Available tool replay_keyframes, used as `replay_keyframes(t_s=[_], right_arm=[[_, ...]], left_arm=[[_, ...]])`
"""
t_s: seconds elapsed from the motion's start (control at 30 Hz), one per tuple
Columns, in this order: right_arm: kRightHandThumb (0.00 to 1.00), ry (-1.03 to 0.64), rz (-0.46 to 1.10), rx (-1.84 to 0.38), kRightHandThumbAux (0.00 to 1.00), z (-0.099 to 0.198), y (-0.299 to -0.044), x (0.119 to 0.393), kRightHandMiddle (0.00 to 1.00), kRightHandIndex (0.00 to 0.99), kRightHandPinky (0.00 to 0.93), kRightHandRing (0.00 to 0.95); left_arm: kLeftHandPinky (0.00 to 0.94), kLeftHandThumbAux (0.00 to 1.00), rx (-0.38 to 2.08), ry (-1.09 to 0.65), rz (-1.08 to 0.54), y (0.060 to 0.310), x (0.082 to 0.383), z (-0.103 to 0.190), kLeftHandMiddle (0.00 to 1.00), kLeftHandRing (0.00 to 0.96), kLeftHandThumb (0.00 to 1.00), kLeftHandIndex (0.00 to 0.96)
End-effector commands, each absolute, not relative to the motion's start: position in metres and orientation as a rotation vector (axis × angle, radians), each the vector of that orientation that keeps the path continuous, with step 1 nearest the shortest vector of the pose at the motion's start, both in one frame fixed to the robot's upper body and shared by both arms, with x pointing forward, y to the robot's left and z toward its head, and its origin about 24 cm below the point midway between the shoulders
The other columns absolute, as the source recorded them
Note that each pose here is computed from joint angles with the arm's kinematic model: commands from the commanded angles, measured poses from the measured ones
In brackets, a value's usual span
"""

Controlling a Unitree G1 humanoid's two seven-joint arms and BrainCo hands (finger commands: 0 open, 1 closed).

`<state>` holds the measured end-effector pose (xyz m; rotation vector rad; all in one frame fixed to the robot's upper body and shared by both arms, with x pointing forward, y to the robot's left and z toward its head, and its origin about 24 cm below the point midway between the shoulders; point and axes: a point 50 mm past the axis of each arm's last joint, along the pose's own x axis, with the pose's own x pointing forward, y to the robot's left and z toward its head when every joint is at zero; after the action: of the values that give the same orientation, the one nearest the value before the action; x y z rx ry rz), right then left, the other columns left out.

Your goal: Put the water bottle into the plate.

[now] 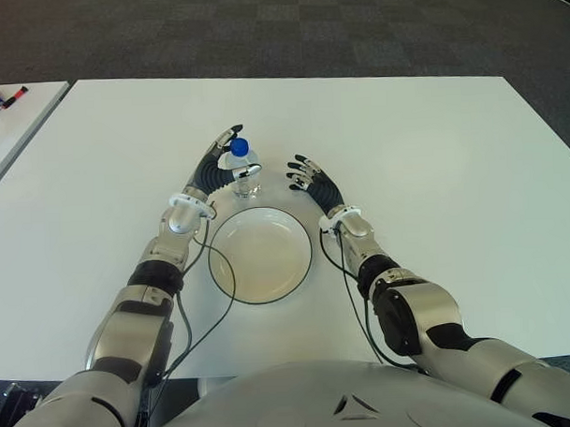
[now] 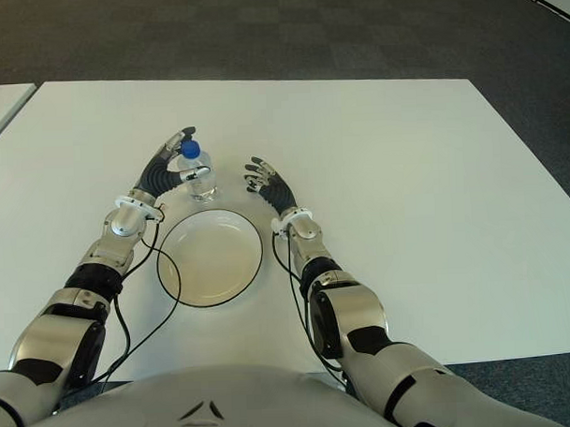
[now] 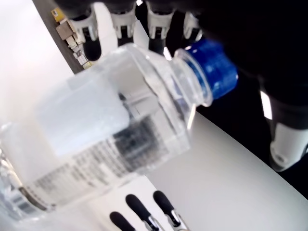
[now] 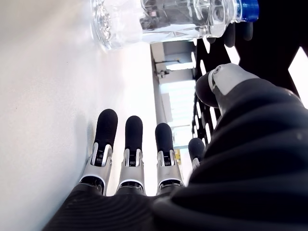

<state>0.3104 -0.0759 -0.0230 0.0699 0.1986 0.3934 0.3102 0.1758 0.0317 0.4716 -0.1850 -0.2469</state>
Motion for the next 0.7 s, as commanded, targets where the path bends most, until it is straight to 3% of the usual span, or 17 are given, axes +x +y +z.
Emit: replay_keyframes(t_s=[0.03, 0.7], right_arm=[[0.138, 0.353, 0.428, 0.113, 0.624, -0.0442, -0.0518, 0.2917, 0.153, 0.054, 0.223, 0.176], [0.113, 0.362, 0.434, 0.095, 0.626, -0.0458, -0.0533, 0.2909, 0.144, 0.054, 0.216, 0.163]], left_arm=[[0.0, 0.505, 0.443, -0.189, -0.261, 0.1736, 0.305, 0.0305, 0.034, 0.007, 0.0, 0.0], [0.005, 0.51, 0.416, -0.197, -0.285, 0.1702, 0.2993, 0.032, 0.043, 0.022, 0.0, 0.0]])
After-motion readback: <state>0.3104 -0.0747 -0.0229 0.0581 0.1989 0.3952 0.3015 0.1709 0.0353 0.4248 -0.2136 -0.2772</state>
